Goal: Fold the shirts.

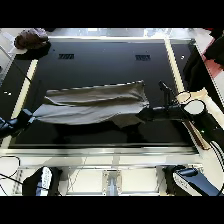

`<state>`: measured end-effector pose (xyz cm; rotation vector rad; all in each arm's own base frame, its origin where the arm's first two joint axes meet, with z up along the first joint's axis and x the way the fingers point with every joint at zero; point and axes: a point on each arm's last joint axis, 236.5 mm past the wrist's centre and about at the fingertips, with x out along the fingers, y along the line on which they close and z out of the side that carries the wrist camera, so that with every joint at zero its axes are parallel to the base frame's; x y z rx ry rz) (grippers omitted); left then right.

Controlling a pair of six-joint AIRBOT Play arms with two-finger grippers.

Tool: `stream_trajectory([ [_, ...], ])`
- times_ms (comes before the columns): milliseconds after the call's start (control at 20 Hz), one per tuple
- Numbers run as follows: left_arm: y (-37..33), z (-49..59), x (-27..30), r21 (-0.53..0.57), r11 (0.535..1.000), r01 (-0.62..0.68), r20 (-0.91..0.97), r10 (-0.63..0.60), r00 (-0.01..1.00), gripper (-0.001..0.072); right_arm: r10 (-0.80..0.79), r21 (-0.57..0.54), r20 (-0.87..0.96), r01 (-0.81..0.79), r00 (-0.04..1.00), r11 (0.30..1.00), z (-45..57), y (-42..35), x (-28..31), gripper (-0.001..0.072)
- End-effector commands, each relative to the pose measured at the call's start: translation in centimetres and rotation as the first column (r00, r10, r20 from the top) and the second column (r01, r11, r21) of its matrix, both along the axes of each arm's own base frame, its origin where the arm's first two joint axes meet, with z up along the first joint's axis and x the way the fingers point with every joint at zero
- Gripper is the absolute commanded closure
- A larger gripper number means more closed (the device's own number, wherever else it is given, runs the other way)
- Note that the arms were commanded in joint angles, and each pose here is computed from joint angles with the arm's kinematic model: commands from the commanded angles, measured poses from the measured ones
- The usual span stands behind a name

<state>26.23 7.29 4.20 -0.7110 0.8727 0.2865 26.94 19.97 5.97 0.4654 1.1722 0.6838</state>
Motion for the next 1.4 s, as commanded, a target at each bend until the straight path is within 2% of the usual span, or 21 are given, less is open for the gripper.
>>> stream_trajectory([
  [0,1.4,0.7,-3.2,0.16,0.985,0.066,-0.103,-0.05,0.993,0.07,0.047,-0.056,0.002,-0.047,0.999,0.997,0.3,0.7,-1.6,0.0704],
  [100,2.6,1.1,-3.6,0.214,0.975,0.063,-0.126,-0.036,0.991,0.07,0.013,-0.104,0.045,-0.008,0.999,0.995,0.2,0.3,-0.5,0.0705],
  [350,4.3,1.8,-0.3,0.207,0.97,0.128,-0.154,-0.097,0.983,0.07,-0.026,-0.207,0.169,0.061,0.985,0.976,1.1,-1.8,3.3,0.0705],
  [750,4.0,-0.6,7.8,0.185,0.946,0.265,-0.193,-0.229,0.954,0.0701,-0.034,-0.293,0.133,0.072,0.991,0.953,-4.6,-1.5,11.0,0.0705],
  [950,6.0,-3.8,9.4,0.201,0.937,0.285,-0.305,-0.217,0.927,0.0701,-0.047,-0.307,0.208,0.111,0.977,0.945,-4.5,-0.9,17.2,0.0706],
  [1100,7.5,-5.4,9.9,0.25,0.909,0.334,-0.389,-0.222,0.894,0.0701,-0.04,-0.309,0.263,0.123,0.964,0.943,-3.6,-0.1,21.6,0.0706],
  [1350,7.1,-6.9,12.9,0.289,0.871,0.397,-0.412,-0.261,0.873,0.0701,-0.036,-0.311,0.245,0.114,0.969,0.944,-5.7,0.9,24.9,0.0706],
])
